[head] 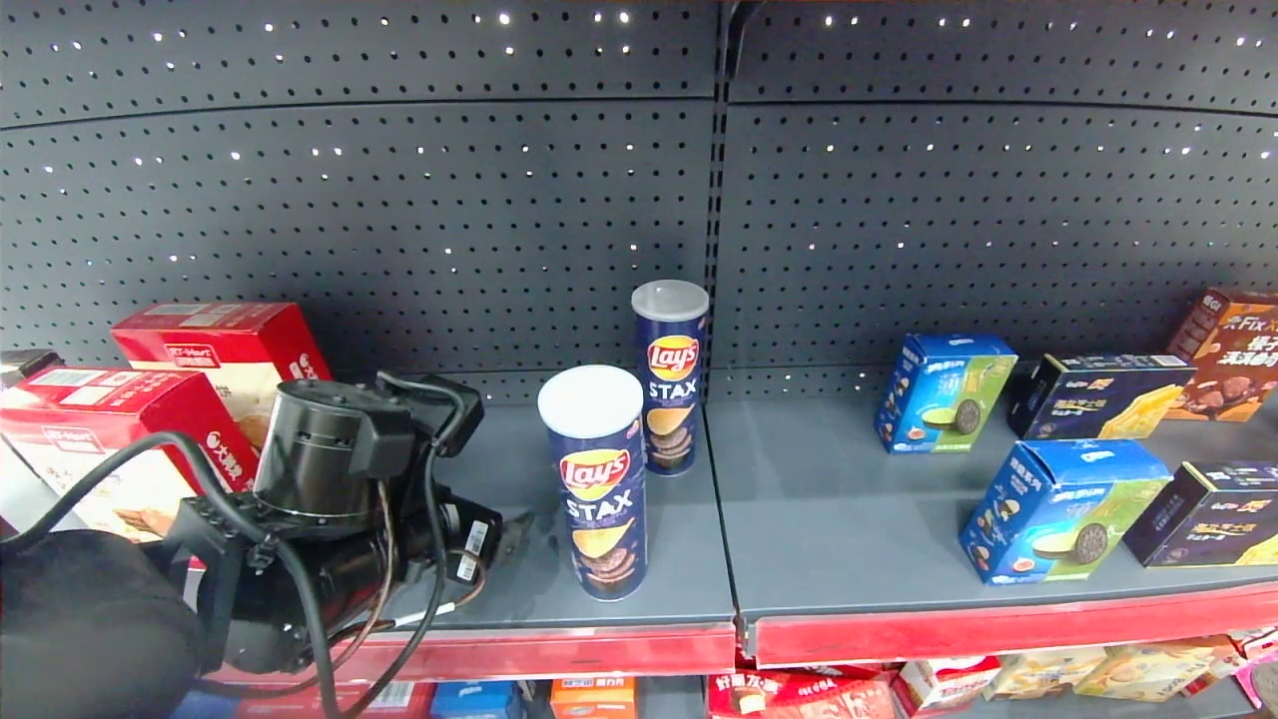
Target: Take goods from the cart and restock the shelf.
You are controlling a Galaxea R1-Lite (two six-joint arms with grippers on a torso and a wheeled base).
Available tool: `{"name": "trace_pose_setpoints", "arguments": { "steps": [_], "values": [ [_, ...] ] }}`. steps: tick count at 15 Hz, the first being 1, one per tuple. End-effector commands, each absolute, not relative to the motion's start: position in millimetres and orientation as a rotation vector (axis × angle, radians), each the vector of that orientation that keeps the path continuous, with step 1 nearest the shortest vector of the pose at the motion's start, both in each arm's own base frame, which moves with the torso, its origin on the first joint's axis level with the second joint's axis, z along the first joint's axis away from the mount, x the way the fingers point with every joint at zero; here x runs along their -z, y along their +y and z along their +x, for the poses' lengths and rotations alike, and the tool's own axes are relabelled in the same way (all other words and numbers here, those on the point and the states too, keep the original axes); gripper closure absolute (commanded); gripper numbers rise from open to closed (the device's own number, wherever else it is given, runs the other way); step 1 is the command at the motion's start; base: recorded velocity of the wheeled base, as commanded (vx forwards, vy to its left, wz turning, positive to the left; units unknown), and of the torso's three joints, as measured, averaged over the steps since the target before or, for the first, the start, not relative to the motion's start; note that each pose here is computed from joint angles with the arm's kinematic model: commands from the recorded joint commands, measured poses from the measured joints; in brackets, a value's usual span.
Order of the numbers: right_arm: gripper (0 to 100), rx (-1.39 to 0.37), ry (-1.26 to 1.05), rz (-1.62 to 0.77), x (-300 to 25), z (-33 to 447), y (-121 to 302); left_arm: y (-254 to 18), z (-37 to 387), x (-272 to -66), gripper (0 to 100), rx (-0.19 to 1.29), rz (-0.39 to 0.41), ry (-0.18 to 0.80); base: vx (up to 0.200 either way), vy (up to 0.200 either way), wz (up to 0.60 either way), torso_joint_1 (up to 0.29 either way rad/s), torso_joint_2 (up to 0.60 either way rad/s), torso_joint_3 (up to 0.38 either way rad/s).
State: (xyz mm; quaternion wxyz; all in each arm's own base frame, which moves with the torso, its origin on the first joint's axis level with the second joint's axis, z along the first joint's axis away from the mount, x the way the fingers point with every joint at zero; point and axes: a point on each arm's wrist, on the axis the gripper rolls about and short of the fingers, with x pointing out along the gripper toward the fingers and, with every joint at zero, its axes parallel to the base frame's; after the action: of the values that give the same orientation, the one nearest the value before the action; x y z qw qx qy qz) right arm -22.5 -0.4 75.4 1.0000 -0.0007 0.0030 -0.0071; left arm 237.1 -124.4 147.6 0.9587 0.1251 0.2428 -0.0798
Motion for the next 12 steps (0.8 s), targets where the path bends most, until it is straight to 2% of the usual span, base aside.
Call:
{"name": "trace_pose_setpoints", "arguments": {
  "steps": [1,6,12],
  "values": [
    [0,0.014,0.009,-0.002,-75,-22,0,-131,248,-143,0,0.162,0.255,0.497,0.000,0.000,0.00,0.000,0.00,0.000],
    [0,0.014,0.009,-0.002,-75,-22,0,-144,252,-147,0,0.100,0.190,0.472,0.000,0.000,0.00,0.000,0.00,0.000],
    [0,0.014,0.009,-0.002,-75,-22,0,-150,242,-145,0,0.137,0.125,0.485,0.000,0.000,0.00,0.000,0.00,0.000]
  ]
}}
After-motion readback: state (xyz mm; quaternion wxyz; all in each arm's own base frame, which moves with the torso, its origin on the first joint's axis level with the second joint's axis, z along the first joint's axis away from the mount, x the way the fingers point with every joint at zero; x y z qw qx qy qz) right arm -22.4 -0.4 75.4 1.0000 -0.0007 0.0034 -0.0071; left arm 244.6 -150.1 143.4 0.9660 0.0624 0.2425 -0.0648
